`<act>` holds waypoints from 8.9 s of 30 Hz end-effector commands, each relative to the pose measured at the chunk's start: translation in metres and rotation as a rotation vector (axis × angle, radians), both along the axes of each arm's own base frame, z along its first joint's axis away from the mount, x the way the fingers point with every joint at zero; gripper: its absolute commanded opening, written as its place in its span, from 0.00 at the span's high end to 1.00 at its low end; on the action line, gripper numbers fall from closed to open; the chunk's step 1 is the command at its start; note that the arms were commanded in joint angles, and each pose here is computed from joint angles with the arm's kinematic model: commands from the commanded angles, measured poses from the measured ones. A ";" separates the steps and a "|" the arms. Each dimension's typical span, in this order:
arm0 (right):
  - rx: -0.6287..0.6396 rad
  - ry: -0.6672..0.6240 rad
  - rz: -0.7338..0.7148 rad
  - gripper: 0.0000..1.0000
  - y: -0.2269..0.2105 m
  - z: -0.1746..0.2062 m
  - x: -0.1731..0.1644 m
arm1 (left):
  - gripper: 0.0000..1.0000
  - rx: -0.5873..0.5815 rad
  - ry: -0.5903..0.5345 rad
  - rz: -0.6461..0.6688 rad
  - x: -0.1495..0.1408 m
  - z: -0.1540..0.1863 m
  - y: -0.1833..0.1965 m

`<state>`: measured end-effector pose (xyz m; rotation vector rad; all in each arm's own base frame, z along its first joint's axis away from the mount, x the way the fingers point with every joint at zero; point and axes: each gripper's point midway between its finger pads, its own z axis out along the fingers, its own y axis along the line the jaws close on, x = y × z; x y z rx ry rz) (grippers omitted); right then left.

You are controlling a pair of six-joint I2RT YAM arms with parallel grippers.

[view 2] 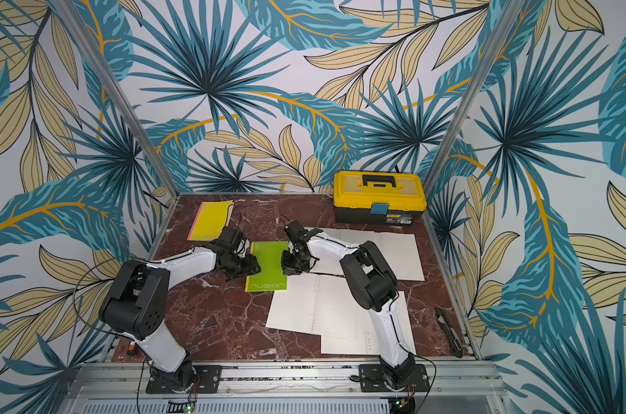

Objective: Close the notebook
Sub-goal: Move the notebook to the center of the board, then close the notebook at the center of the board.

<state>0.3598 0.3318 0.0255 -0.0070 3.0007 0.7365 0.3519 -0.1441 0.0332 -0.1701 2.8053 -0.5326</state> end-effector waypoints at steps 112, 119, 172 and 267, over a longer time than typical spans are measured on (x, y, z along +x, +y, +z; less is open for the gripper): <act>0.198 -0.155 -0.116 0.70 0.047 0.003 0.155 | 0.47 -0.088 -0.142 0.132 0.129 0.054 0.066; 0.233 -0.136 -0.123 0.70 0.056 -0.004 0.160 | 0.47 -0.058 -0.154 0.136 0.114 0.066 0.071; 0.477 -0.442 -0.227 0.70 0.034 0.142 0.216 | 0.44 -0.128 -0.189 0.032 0.068 0.094 0.025; 0.067 -0.038 -0.119 0.84 -0.073 -0.061 -0.134 | 0.44 -0.022 -0.120 -0.014 -0.070 -0.001 -0.011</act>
